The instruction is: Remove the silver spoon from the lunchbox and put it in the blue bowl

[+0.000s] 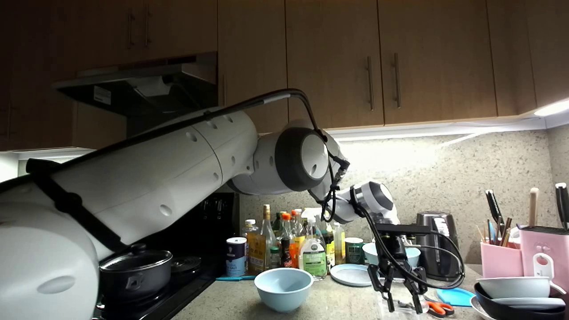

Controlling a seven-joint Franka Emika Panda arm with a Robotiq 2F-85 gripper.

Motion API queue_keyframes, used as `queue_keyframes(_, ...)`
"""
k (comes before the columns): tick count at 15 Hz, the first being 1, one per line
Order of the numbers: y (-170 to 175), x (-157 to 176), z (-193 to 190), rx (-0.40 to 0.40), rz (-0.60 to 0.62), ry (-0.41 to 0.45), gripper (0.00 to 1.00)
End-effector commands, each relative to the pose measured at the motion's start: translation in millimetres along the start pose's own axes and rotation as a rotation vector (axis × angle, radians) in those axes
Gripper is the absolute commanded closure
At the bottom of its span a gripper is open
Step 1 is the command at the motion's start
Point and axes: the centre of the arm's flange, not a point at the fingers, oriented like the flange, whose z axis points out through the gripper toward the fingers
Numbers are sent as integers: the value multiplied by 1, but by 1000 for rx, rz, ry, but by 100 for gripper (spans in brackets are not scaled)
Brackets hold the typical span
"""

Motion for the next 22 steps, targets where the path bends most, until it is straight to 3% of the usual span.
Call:
queue_keyframes(1,15,3,-9,24,-65,25,66)
queue_keyframes(2,17,2,-11,14,-67,34,72)
queue_keyframes(3,18,1,-13,5,-65,41,41)
queue_keyframes(4,7,0,-4,-9,-36,19,57)
queue_keyframes(6,9,-1,-8,-14,-36,28,48)
queue_keyframes(7,10,-1,-9,-16,-36,30,18)
queue_keyframes(9,11,3,-9,-16,-42,27,13)
queue_keyframes(11,13,9,-7,-14,-56,19,3)
queue_keyframes(13,16,16,-4,-16,-68,10,0)
queue_keyframes(15,17,22,0,-16,-74,5,0)
queue_keyframes(17,18,25,2,-18,-77,7,25)
queue_keyframes(22,20,27,1,-30,-70,15,57)
